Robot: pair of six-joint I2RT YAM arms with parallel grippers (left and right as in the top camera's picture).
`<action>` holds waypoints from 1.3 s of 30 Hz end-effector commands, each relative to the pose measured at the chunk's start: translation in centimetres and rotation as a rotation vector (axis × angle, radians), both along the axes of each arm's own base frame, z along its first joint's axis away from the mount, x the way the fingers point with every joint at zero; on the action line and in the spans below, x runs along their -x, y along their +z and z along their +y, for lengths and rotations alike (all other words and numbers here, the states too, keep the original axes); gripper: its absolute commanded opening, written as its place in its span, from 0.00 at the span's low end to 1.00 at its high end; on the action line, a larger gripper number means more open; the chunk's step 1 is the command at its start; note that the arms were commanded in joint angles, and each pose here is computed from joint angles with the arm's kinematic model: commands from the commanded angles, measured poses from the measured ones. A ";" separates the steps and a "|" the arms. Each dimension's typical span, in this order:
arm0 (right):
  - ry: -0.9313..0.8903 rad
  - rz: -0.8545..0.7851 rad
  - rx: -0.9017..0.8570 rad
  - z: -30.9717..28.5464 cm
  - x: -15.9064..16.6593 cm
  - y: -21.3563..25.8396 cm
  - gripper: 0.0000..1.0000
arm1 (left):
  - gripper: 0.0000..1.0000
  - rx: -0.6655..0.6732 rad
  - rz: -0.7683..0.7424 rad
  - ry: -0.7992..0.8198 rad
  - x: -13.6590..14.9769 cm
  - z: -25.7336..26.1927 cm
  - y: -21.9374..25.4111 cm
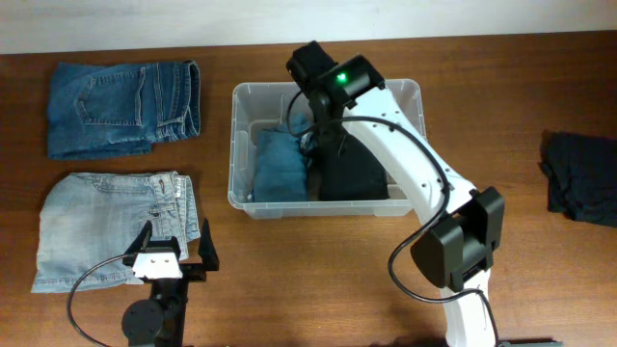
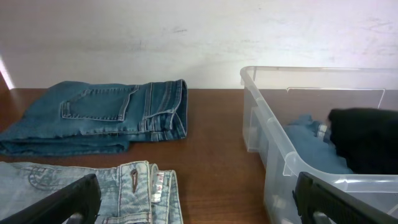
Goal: Pack container
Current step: 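Lower the black garment beside the denim and release, then press the black garment flat inside the container with the right gripper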
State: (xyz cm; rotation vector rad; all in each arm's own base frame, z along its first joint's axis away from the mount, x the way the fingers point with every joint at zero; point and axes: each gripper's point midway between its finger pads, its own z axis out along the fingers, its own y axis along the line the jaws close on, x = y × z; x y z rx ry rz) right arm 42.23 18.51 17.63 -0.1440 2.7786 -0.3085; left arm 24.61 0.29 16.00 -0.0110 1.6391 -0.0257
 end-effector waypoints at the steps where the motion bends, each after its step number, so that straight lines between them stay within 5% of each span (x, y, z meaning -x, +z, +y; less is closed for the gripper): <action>1: -0.010 -0.091 -0.059 -1.0 -1.0 4.5 0.64 | 0.99 -0.011 0.001 -0.005 0.0 0.0 -0.1; 8: 0.044 0.003 -0.191 -1.8 -0.7 5.0 0.44 | 0.99 -0.011 0.001 -0.005 0.0 0.0 -0.1; 21: 0.039 0.312 -0.323 0.0 2.9 -6.8 0.07 | 0.99 -0.011 0.001 -0.005 0.0 0.0 -0.1; 39: 0.100 0.340 -0.456 6.8 3.8 -14.8 0.06 | 1.00 -0.011 0.001 -0.005 0.0 0.0 -0.1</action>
